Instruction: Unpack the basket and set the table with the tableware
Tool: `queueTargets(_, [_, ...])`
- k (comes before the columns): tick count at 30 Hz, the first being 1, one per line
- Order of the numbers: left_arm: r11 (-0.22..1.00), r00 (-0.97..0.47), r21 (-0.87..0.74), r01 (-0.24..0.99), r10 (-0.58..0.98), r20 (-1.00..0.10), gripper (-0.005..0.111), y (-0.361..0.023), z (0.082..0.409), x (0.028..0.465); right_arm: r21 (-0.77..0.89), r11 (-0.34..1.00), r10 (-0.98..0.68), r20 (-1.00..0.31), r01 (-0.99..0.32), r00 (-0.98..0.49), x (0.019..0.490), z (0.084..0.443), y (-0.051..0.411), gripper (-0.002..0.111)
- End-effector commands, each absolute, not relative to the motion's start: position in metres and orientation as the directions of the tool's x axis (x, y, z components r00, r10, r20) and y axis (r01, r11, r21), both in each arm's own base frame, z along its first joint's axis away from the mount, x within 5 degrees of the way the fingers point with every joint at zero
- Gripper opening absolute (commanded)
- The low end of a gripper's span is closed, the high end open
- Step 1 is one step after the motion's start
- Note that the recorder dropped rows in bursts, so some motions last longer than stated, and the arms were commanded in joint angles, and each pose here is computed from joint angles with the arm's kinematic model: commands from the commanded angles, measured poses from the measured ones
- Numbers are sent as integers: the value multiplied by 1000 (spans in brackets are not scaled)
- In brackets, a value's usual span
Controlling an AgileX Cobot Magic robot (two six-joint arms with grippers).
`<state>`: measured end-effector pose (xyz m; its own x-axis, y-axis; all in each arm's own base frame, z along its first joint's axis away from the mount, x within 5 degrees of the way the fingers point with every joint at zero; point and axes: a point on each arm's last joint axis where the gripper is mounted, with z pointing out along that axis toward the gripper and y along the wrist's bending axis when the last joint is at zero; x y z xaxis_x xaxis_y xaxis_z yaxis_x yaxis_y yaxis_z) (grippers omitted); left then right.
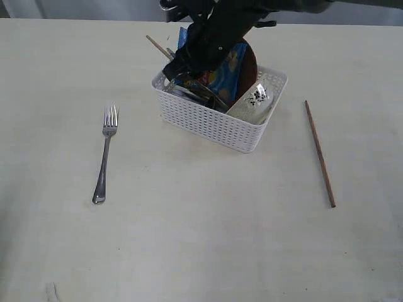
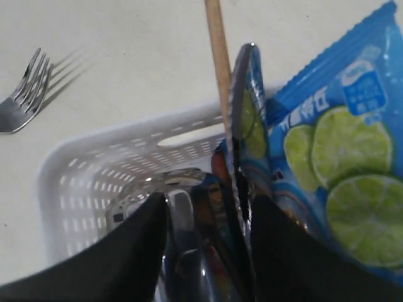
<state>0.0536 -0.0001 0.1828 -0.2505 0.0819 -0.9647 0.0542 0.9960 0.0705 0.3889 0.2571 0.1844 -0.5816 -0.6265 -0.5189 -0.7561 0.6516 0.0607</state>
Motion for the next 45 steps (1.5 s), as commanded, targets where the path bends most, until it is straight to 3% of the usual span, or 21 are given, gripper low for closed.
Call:
queueTargets(1, [996,-250,73,58,86,-965,0,0,182,54,22,670,-617,-540,-742,-572,395,184,254,34])
queueTargets(19, [996,-250,73,58,86,-965,0,0,182,54,47,692,-612,-492,-720,-620,403,155,245,30])
queueTargets(25, [996,-250,73,58,86,-965,0,0,182,54,58,690,-616,-476,-721,-628,402,156,245,0])
queueTargets(45, [996,-250,73,58,86,-965,0,0,182,54,-4,687,-564,-634,-727,-530,389,245,238,-1])
